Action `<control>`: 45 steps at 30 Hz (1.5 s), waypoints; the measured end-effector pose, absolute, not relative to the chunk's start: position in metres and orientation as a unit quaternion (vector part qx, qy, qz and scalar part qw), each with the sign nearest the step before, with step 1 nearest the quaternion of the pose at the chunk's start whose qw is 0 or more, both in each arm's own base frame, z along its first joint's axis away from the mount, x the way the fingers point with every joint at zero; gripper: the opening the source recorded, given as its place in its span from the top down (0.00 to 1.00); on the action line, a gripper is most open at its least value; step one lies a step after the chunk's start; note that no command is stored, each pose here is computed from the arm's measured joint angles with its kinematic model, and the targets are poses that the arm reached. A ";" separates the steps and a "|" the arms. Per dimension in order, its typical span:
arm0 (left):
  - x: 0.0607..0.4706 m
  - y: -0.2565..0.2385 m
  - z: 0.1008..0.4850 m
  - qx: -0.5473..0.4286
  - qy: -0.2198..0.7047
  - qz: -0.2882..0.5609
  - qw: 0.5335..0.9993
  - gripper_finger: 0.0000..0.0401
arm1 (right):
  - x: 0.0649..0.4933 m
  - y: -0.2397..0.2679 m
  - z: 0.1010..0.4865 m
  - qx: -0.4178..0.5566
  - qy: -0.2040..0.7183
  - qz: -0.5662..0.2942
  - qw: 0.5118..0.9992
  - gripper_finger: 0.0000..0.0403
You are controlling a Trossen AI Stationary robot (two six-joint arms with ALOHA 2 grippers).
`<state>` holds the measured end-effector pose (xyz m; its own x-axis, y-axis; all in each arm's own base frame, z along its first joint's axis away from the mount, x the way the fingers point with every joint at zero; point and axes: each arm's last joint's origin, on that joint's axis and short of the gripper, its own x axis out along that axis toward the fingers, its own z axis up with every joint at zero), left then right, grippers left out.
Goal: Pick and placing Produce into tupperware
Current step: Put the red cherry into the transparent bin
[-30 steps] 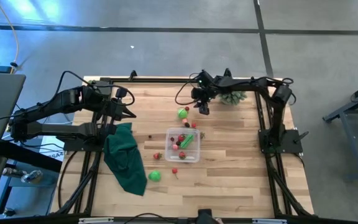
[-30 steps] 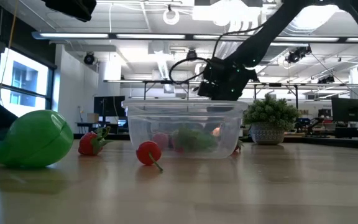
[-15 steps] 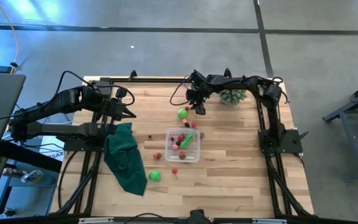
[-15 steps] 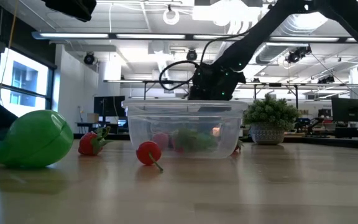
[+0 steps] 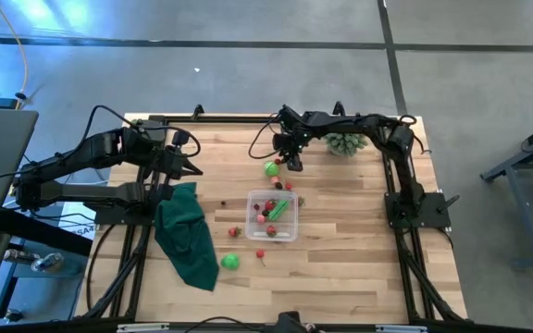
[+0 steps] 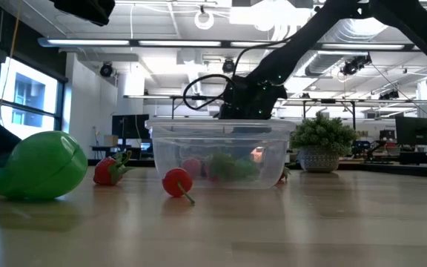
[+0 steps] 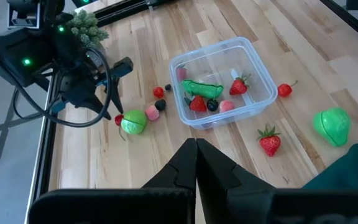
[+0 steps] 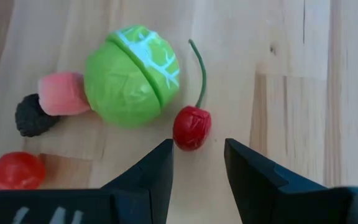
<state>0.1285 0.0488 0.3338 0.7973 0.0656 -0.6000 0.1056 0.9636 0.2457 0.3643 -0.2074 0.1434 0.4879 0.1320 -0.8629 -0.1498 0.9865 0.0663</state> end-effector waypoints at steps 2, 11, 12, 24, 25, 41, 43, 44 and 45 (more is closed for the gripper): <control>0.129 0.049 0.334 0.134 0.318 -0.011 0.938 1.00 | 0.365 -0.207 0.144 -0.008 0.499 0.081 0.863 0.67; 0.129 0.049 0.334 0.134 0.318 -0.011 0.938 1.00 | 0.366 -0.206 0.144 0.011 0.499 0.073 0.864 0.67; 0.129 0.049 0.334 0.134 0.318 -0.011 0.938 1.00 | 0.366 -0.206 0.144 0.011 0.499 0.073 0.864 0.66; 0.129 0.049 0.334 0.134 0.318 -0.011 0.938 1.00 | 0.369 -0.204 0.145 0.001 0.490 0.075 0.868 0.48; 0.129 0.049 0.334 0.134 0.318 -0.011 0.938 1.00 | 0.370 -0.203 0.144 0.000 0.490 0.075 0.869 0.48; 0.129 0.049 0.334 0.135 0.318 -0.011 0.938 1.00 | 0.371 -0.202 0.139 0.006 0.497 0.076 0.864 0.51; 0.129 0.049 0.334 0.135 0.318 -0.011 0.938 1.00 | 0.371 -0.202 0.139 0.007 0.497 0.077 0.864 0.53; 0.129 0.049 0.334 0.134 0.318 -0.011 0.938 1.00 | 0.371 -0.201 0.139 0.007 0.497 0.078 0.864 0.54; 0.129 0.049 0.334 0.135 0.318 -0.011 0.938 1.00 | 0.371 -0.201 0.139 0.007 0.497 0.079 0.864 0.55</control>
<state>0.1286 0.0488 0.3337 0.7974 0.0653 -0.6000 0.1059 0.9636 0.2456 0.3712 -0.2008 0.1390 0.4943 0.1431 -0.8575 -0.1289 0.9875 0.0905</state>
